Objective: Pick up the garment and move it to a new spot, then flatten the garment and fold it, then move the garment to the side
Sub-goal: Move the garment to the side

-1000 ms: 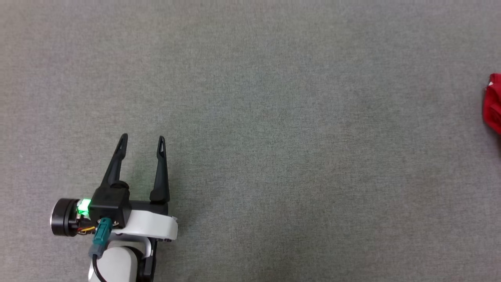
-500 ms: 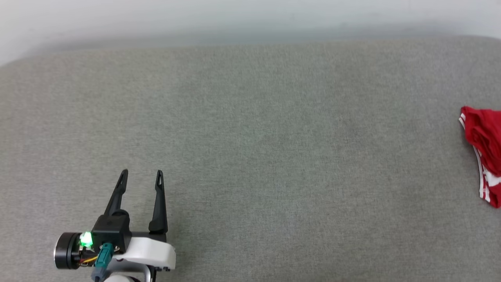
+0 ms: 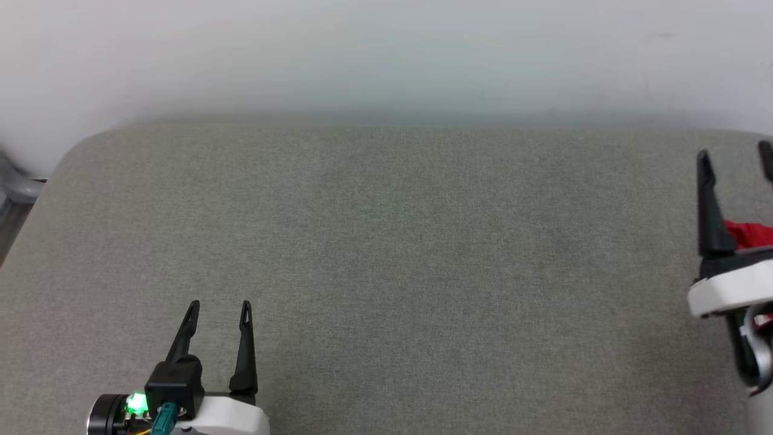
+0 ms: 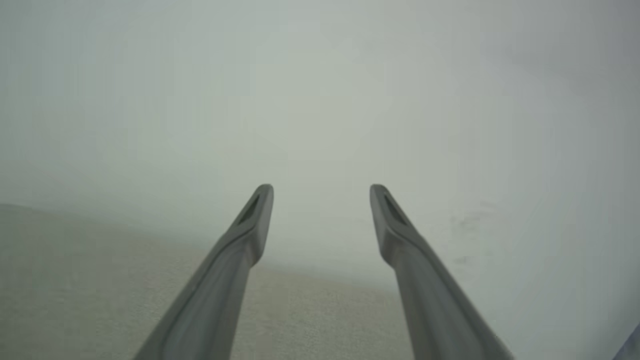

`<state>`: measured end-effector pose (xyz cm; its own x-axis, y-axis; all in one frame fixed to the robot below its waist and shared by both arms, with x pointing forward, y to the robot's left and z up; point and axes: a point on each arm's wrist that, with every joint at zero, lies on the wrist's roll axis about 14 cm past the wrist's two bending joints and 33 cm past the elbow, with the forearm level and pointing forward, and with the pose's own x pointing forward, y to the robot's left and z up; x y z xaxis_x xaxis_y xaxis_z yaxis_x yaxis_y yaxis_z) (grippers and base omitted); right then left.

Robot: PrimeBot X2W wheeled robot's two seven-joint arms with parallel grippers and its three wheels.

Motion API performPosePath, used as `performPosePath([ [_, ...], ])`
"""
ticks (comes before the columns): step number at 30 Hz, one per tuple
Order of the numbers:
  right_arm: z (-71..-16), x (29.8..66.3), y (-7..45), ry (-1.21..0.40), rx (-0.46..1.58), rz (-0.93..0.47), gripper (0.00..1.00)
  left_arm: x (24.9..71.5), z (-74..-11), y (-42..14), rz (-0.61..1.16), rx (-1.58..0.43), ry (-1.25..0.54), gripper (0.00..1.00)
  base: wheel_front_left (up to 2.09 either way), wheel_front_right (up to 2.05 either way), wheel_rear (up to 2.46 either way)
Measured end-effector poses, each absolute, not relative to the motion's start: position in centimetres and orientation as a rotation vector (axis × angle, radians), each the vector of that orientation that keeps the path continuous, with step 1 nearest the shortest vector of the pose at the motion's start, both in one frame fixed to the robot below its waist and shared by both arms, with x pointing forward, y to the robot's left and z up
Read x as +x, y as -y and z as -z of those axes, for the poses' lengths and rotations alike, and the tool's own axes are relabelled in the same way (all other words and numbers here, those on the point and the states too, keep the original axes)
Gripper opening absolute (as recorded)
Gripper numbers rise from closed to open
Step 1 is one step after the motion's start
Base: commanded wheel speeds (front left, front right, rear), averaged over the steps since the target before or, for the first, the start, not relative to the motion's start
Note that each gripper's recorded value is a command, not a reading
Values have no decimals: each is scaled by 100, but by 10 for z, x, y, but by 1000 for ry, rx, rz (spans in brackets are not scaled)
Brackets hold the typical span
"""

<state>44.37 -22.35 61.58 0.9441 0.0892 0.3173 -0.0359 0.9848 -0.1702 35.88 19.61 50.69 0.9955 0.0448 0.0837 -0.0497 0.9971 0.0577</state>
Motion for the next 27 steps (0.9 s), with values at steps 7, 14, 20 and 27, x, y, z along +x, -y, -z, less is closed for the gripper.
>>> performPosePath([
  [7, -594, 416, 171, 313, -48, -153, 100, 348, -512, -200, -63, 58, 97, 100, 0, 0, 0],
  [14, -555, 392, 150, 216, 45, -190, 100, 340, -514, -204, -76, 57, 105, 100, 0, 0, 0],
  [20, -527, 372, 141, 140, 75, -202, 100, 337, -515, -201, -62, 55, 110, 100, 0, 0, 0],
  [27, -520, 355, 153, 122, 87, -155, 100, 333, -516, -202, -62, 56, 114, 100, 0, 0, 0],
])
